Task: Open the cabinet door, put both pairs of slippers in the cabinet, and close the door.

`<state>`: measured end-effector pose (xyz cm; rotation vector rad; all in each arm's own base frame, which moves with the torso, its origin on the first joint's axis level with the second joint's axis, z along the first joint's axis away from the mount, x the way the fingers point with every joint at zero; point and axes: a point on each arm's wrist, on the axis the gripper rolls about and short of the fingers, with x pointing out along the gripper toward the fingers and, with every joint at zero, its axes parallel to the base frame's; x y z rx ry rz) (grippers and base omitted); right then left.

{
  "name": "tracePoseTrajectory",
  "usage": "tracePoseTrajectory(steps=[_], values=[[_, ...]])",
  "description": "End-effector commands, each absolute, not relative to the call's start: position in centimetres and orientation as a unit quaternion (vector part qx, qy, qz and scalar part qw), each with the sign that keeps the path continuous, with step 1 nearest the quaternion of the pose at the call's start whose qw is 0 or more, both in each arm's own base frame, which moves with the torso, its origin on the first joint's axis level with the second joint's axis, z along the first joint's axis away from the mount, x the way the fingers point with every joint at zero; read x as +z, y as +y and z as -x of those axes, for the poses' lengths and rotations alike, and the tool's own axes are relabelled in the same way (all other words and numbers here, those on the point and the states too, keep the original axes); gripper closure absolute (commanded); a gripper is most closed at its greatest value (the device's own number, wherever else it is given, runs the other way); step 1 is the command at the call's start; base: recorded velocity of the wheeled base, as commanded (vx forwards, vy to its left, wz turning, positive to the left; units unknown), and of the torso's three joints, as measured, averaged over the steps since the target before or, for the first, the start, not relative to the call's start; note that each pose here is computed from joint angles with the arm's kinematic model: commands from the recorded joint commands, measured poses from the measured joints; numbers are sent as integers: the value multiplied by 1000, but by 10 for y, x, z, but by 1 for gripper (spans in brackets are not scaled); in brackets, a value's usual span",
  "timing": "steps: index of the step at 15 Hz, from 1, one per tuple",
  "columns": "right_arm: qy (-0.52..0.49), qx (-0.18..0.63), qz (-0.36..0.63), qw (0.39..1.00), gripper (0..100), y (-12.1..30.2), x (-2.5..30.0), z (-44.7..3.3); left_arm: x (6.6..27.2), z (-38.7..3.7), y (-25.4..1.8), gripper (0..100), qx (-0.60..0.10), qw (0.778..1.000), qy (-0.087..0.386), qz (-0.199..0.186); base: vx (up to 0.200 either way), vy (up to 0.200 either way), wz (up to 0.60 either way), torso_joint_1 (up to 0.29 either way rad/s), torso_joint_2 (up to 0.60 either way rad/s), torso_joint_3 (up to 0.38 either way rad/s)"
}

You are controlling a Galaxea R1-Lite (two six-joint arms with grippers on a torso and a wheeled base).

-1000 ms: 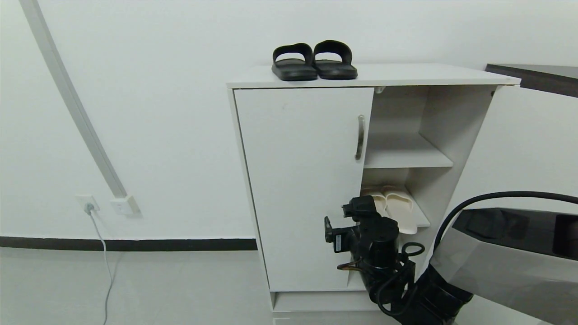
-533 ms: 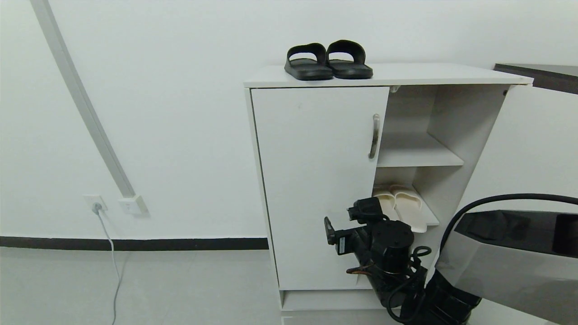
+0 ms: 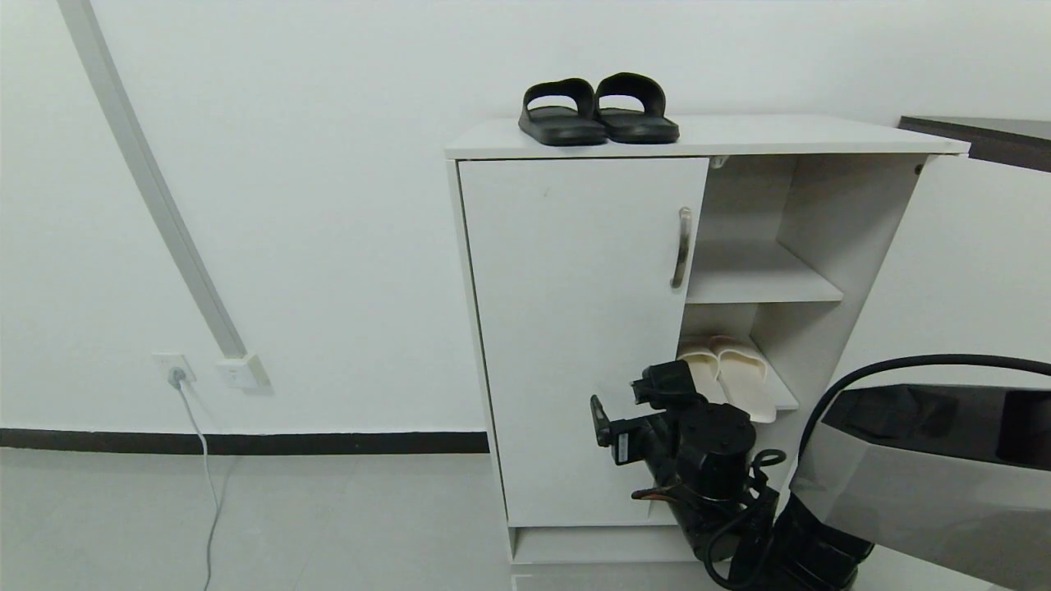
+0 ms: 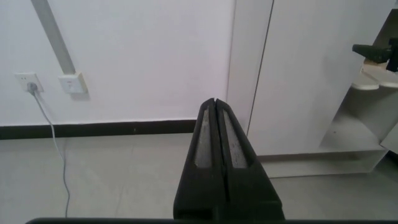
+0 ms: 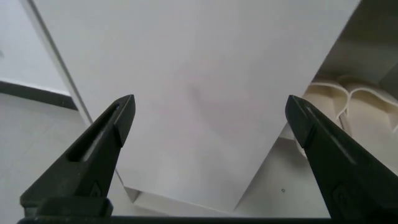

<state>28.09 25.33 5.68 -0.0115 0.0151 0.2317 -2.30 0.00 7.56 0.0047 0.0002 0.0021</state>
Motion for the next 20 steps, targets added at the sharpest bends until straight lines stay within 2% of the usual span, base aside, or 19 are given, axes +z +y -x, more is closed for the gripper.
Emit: tracePoseTrajectory(steps=[1,7,13,20], values=[[11,119,9,993,0,253,53,-280,76,23,0,100,2,1000,1,-2,0,0,0,0,0,0],[15,133,14,991,0,252,51,-278,76,23,0,100,2,1000,1,-3,0,0,0,1,-10,-31],[16,133,14,991,0,252,51,-278,76,23,0,100,1,1000,1,-4,0,0,0,53,-404,-337],[16,130,14,991,0,250,51,-279,76,23,0,100,1,1000,1,-4,0,0,0,132,-463,-341]])
